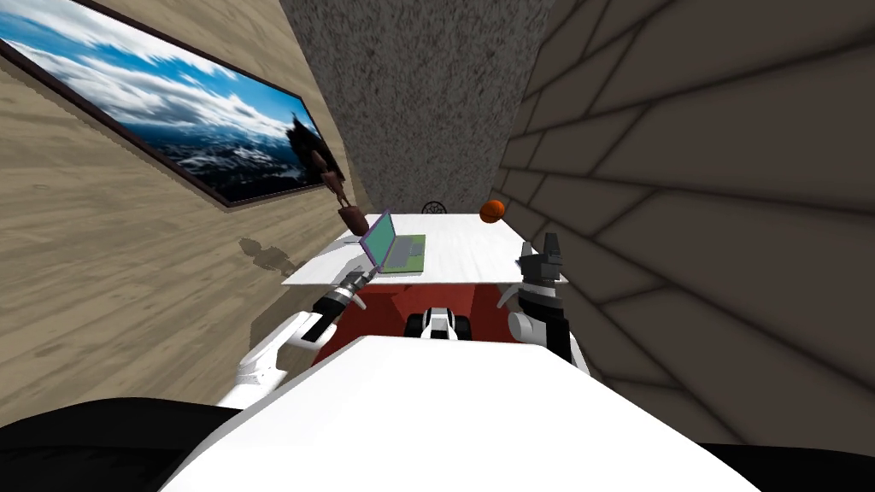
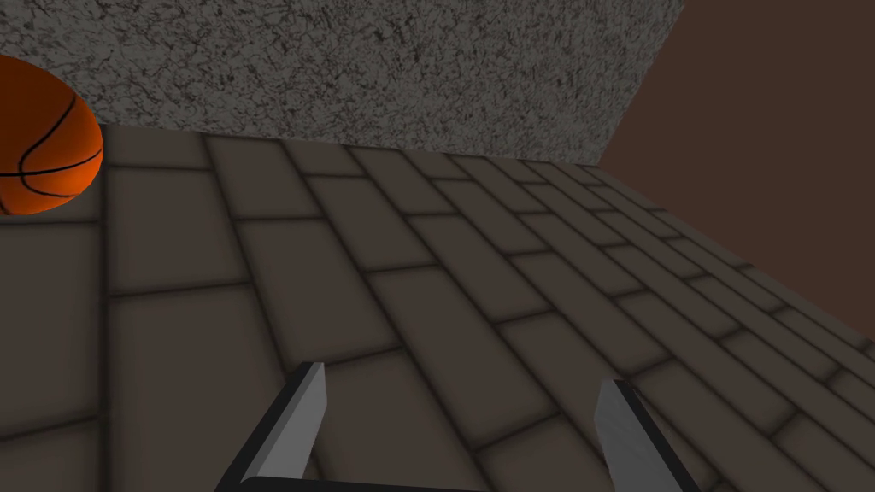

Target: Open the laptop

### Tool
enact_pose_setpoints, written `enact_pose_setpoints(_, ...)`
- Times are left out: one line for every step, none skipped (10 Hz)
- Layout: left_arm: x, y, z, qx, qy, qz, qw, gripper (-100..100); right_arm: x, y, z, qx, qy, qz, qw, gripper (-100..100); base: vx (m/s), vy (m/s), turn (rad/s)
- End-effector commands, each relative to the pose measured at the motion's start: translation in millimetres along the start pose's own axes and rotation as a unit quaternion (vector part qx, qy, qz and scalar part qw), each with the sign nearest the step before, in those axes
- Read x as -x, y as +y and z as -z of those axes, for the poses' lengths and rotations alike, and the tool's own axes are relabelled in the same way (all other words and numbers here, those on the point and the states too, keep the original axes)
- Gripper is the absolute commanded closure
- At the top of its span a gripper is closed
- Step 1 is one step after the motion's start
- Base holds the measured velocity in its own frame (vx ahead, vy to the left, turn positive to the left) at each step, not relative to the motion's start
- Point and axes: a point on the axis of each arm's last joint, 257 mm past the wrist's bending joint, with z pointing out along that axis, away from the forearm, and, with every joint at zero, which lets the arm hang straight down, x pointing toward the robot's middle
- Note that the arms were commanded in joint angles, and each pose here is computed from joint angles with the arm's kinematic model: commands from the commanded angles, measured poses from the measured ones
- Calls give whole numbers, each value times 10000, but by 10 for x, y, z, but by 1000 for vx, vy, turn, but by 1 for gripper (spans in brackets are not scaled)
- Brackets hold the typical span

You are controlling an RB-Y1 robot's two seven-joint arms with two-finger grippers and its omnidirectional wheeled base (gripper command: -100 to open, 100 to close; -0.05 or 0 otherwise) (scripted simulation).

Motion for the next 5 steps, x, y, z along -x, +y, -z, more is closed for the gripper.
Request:
enact_pose_setpoints(148,136,-34,125,24,-128,9998,-100,0,0,0,0,0,0,10000,0,-85,152,99)
enact_pose_setpoints(228,173,-51,162,12,-182,9997,-100,0,0,0,-1,0,0,10000,0,-45,156,79)
enact_pose_setpoints(311,195,-66,187,-11,-231,9996,-100,0,0,1,-1,0,1,10000,0,-25,137,78)
enact_pose_setpoints(393,206,-80,201,-43,-272,9994,-100,0,0,1,-1,0,1,10000,0,-34,109,73)
enact_pose_setpoints(466,208,-92,208,-78,-298,9993,-100,0,0,1,-1,0,0,10000,0,-32,84,45)
